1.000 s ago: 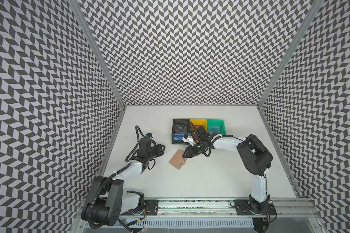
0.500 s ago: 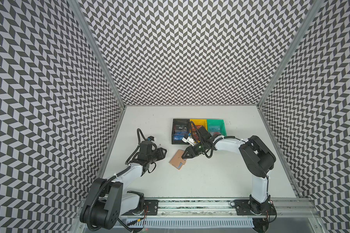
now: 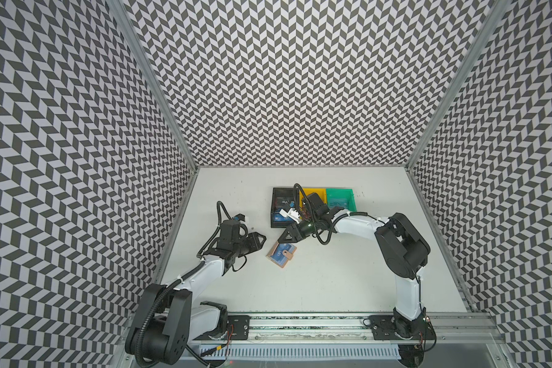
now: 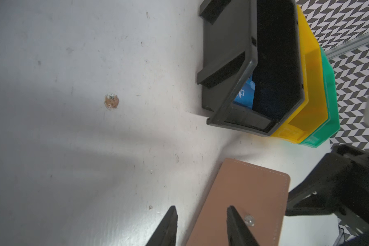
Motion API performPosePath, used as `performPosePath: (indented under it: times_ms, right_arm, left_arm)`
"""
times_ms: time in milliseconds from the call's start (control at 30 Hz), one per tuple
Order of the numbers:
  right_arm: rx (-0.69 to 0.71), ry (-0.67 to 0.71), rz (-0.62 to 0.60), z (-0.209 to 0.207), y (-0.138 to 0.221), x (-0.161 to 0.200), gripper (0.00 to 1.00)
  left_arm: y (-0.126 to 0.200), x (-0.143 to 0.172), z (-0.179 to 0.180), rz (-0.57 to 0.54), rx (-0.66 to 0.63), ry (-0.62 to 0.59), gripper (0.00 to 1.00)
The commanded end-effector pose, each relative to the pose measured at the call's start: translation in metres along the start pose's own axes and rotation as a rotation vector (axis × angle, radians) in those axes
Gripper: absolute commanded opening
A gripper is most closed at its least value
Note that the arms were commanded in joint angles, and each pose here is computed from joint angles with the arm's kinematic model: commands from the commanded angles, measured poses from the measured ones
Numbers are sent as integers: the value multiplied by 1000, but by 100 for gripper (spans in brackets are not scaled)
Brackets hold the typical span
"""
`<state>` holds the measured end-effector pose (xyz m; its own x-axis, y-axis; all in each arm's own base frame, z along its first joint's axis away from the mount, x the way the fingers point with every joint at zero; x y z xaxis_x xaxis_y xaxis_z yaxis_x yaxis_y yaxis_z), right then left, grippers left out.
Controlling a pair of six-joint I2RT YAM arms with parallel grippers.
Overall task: Take the credit cards out of the card holder
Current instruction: Open the card holder at the center of the table.
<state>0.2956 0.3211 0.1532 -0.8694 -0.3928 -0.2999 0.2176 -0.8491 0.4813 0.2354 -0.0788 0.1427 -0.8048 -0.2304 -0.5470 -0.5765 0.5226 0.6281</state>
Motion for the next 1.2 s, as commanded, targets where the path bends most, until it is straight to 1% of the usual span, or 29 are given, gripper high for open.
performPosePath:
  times_ms: [0,133,300,400,600,700,800,933,1067,1167]
  right_arm:
    - [-44,31,3,3,-13,-8,42]
    - [-48,22,15,0,-25,-11,41]
    - [-34,16,15,-3,-32,-17,40]
    - [-25,19,12,-4,-33,-20,40]
    - [-1,10,17,-9,-36,-22,38]
    - [7,6,16,-12,-37,-21,35]
    - [11,2,20,-15,-39,-20,29]
    - [12,-1,24,-18,-41,-20,21]
    - [8,3,26,-19,-42,-20,18]
    - [6,5,26,-19,-42,-20,18]
  left_arm:
    - [10,-10,-10,-5,23,5,44]
    - [15,-10,-16,14,74,4,52]
    - [20,-7,-19,27,85,-4,51]
    - [20,-5,-18,40,79,-2,53]
    - [20,-4,-20,54,118,-5,58]
    - [20,-4,-22,61,135,-6,57]
    - [19,-3,-21,69,142,-4,55]
    - [16,0,-20,83,142,3,55]
    - [14,1,-18,93,134,8,55]
    - [11,3,-14,106,96,16,55]
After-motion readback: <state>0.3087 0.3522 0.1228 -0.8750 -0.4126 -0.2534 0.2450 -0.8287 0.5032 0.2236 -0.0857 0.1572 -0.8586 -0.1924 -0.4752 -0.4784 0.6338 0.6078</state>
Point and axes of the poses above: each gripper's point midway between its finger pads, its own y axis back along the fingers, its own z axis along the line the jaws close on, x = y × z, the point moved 10 cm from there along y, back along the fingers, and after that the axes turned 7 degrees about -y, right-handed, at the moved point
